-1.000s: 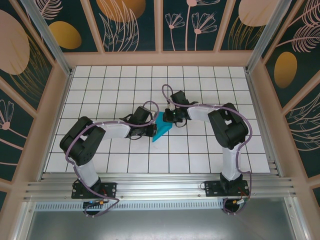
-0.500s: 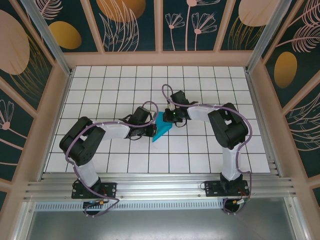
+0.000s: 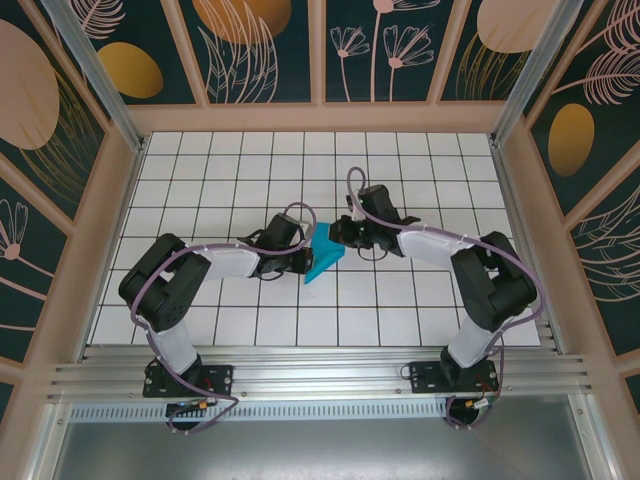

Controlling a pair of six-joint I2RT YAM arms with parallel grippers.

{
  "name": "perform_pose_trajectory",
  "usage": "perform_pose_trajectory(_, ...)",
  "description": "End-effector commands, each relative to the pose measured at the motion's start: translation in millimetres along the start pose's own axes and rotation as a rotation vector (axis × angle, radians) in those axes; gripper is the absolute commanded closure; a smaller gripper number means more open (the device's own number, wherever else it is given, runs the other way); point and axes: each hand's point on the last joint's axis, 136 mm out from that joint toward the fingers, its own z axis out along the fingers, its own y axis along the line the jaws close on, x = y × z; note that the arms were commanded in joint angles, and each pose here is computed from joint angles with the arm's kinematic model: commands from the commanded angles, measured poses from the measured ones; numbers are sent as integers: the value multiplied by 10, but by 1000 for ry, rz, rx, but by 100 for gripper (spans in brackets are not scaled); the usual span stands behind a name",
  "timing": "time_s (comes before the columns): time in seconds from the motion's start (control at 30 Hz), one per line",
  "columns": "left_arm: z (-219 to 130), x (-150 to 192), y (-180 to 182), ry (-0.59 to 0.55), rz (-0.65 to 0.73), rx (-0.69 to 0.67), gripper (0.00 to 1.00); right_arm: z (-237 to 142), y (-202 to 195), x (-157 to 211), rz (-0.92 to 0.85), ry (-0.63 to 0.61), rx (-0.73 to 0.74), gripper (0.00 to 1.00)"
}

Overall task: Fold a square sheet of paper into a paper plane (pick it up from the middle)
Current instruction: Third fold the triangle at the center of the table.

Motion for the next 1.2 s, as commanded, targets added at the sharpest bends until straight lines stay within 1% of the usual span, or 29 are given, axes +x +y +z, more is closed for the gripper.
perform_pose_trajectory(0.0,-16,117,84,32,-27,-18,99,54,100,202,85,43,-119,90)
perform_pose_trajectory(0.13,-10,124,83,35,-24,-16,98,147,3,341,133,64,-94,91)
perform_pose_trajectory(0.2,-3,128,84,37,-25,-15,98,214,0,393,138,92,-108,91)
perform_pose_trajectory(0.37,2,143,82,44,-23,-13,98,308,21,440,141,120,-112,91)
perform_pose_trajectory(0.53,8,142,76,47,-23,-10,98,382,-55,489,146,150,-81,91)
perform_pose_trajectory(0.67,4,154,77,51,-22,-10,98,368,-118,517,140,155,-45,91)
perform_pose_trajectory(0.77,9,169,78,57,-20,-10,98,356,-219,574,140,173,13,91)
perform_pose_trajectory(0.93,10,194,86,63,-22,-9,98,383,-358,667,147,192,53,91)
perform_pose_trajectory(1.07,15,229,109,70,-21,-15,98,426,-422,678,148,192,68,91)
perform_pose_trajectory(1.17,17,254,124,76,-24,-19,98,450,-524,675,145,189,117,91)
